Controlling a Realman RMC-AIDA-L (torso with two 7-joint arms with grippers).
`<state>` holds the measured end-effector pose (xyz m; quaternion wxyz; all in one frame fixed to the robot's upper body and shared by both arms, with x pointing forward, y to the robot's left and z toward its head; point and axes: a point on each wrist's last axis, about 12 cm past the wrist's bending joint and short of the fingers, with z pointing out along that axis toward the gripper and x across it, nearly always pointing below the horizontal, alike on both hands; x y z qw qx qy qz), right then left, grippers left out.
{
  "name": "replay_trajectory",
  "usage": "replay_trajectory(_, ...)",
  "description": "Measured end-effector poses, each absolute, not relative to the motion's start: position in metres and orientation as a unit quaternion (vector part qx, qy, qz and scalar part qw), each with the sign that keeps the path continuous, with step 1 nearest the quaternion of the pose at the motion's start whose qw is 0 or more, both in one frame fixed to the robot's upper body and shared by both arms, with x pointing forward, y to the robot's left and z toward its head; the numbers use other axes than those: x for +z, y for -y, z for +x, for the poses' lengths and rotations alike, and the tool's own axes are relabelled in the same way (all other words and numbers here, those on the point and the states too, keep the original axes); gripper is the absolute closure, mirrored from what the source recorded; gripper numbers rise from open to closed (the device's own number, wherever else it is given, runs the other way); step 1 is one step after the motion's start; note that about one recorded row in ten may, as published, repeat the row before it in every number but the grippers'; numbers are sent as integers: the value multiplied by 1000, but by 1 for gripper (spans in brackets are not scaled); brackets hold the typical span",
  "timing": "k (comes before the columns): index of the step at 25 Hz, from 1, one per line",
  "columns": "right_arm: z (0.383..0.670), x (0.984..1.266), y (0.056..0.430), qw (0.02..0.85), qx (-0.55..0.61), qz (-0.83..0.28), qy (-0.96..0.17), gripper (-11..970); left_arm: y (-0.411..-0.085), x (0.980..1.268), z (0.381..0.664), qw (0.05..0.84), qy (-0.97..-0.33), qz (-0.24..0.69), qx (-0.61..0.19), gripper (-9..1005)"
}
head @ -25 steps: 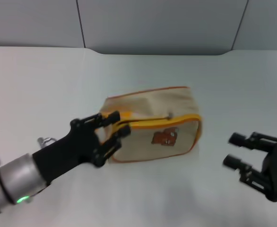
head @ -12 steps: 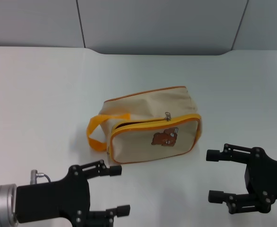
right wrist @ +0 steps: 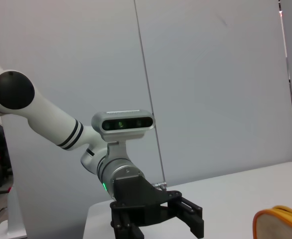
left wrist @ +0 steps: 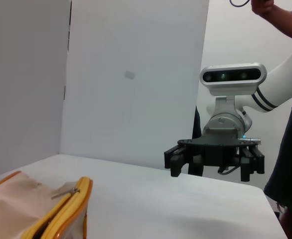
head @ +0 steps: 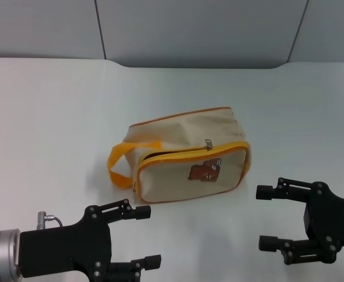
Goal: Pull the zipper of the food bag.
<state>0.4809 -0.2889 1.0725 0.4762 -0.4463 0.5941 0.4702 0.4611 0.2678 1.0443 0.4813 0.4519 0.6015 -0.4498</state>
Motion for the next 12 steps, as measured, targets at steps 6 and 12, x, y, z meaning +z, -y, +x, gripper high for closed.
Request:
replay_trajectory(6,480,1071,289,476,468,-444,-598,126,-268,1045,461,483,-599,453,-450,173)
replay_trajectory(12,480,1069,289,477,462,-444,-602,126,-268,1045,461,483,-600,453,-449,174)
